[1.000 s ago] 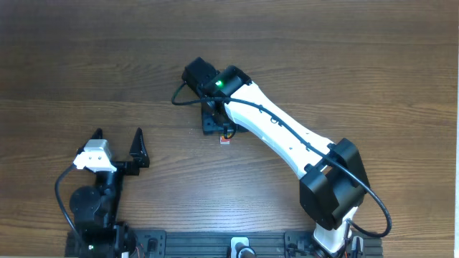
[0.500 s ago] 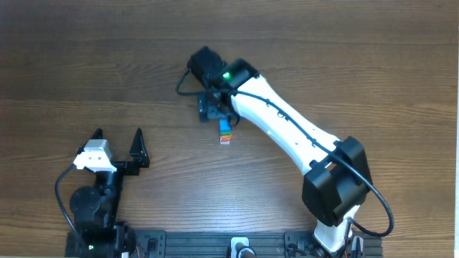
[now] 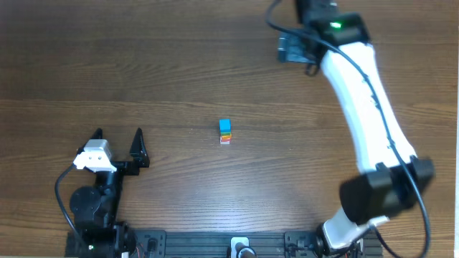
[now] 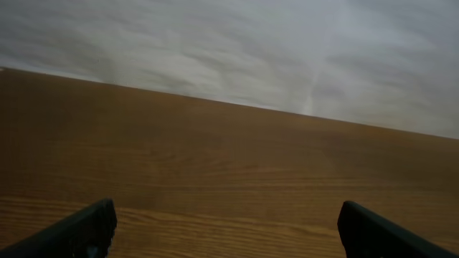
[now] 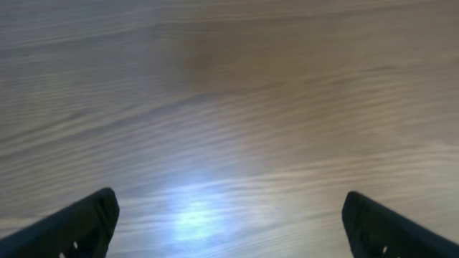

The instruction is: Stack Cubes

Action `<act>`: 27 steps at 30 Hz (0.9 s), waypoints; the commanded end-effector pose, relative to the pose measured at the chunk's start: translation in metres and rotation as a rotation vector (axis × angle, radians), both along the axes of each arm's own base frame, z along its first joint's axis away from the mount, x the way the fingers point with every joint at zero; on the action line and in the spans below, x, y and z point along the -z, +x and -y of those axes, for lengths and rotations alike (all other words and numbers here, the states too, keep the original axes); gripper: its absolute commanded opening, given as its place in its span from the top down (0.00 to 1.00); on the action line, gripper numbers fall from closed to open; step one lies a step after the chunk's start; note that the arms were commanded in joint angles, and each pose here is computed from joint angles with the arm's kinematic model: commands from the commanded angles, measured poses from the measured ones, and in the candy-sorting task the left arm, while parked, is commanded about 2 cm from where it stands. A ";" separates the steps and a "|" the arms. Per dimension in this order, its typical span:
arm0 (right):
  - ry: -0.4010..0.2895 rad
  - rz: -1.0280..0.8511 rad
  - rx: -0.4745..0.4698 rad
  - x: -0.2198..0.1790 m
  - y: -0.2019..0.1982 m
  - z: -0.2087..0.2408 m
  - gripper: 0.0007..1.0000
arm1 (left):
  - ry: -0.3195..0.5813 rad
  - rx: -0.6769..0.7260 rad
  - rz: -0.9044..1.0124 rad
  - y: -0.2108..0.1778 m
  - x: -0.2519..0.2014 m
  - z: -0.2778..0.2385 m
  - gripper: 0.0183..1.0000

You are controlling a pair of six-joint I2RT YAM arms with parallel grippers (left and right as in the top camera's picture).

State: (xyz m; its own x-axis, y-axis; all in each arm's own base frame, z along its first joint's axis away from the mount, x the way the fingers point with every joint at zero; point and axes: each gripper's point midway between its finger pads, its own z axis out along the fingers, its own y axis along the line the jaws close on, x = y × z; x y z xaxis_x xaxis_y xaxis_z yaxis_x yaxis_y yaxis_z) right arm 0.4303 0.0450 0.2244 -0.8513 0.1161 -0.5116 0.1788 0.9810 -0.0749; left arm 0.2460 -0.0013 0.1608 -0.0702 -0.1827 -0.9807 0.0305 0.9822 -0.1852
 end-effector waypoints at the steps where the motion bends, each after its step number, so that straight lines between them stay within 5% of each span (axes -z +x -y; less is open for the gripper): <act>1: -0.034 0.105 0.003 -0.023 -0.034 0.032 0.01 | 0.014 0.008 0.003 0.000 0.001 0.001 0.00; 8: 0.016 0.318 0.037 -0.027 -0.097 0.053 0.01 | 0.014 0.008 0.003 0.000 0.001 0.001 0.00; 16: 0.106 0.638 -0.098 -0.030 -0.150 0.037 0.01 | 0.014 0.008 0.003 0.000 0.001 0.001 0.00; 27: 0.116 0.965 -0.145 -0.012 -0.189 0.037 0.01 | 0.014 0.008 0.003 0.000 0.001 0.001 0.00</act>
State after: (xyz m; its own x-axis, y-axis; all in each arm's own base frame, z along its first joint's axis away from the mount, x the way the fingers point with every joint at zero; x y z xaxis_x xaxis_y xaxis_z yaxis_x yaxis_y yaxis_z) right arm 0.2464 0.0078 0.2369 -0.1282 0.1592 -0.9789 0.0137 0.9872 0.1588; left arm 0.2460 -0.0013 0.1609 -0.0695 -0.1827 -0.9807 0.0310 0.9822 -0.1852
